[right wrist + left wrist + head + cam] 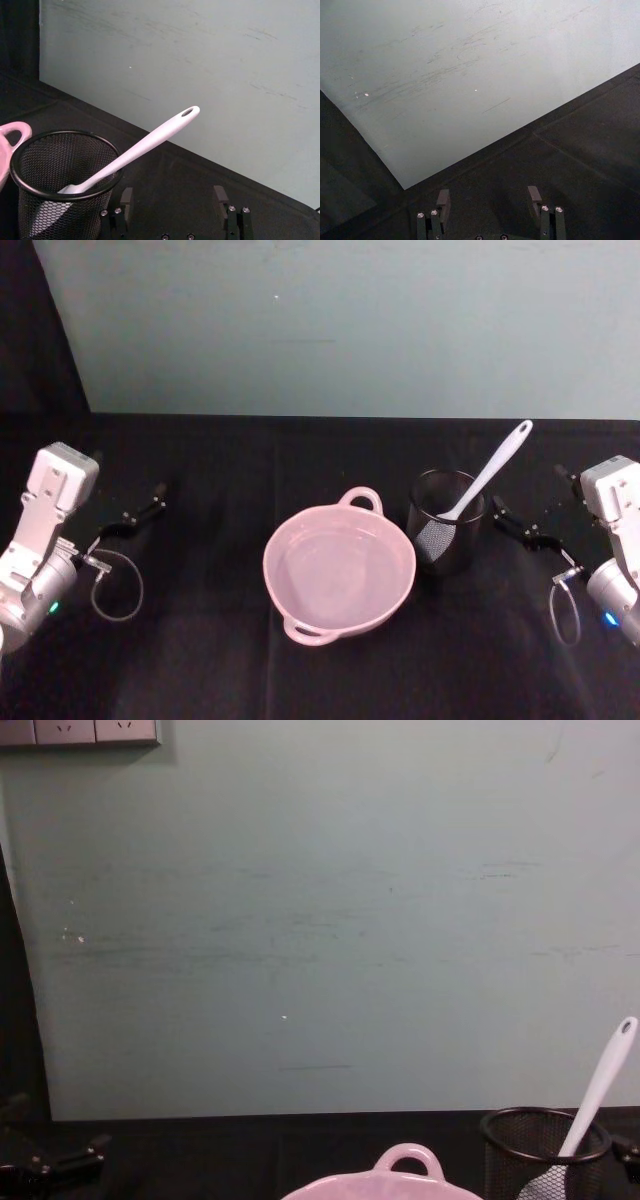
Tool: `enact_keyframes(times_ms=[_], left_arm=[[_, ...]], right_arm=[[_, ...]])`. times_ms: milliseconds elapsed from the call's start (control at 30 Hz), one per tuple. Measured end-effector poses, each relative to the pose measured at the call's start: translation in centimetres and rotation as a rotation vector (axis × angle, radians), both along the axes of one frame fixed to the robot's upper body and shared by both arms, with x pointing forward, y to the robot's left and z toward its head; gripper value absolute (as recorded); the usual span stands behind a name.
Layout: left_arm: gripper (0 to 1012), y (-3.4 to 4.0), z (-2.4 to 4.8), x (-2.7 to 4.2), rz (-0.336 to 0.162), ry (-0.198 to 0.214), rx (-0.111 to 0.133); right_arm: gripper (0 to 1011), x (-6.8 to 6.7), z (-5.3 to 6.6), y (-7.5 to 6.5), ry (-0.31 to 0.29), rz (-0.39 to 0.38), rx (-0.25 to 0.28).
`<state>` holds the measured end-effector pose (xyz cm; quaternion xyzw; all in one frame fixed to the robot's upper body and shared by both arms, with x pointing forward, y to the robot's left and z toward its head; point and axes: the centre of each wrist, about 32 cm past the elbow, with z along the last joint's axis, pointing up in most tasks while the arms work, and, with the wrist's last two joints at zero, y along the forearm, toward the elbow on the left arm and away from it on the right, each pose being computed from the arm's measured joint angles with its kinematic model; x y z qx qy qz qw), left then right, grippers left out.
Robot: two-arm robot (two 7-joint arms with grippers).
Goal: Use the one hand to pick up the spoon and stir the clear water in the bowl.
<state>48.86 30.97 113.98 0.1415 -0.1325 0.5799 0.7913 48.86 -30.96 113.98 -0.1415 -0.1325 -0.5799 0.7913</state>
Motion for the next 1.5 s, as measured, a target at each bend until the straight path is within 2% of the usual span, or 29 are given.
enact_keyframes(times_ms=[1500], left_arm=[[1005, 0.00, 0.00, 0.00, 0.000, 0.000, 0.000]], right_arm=[[1011, 0.00, 0.00, 0.00, 0.000, 0.000, 0.000]])
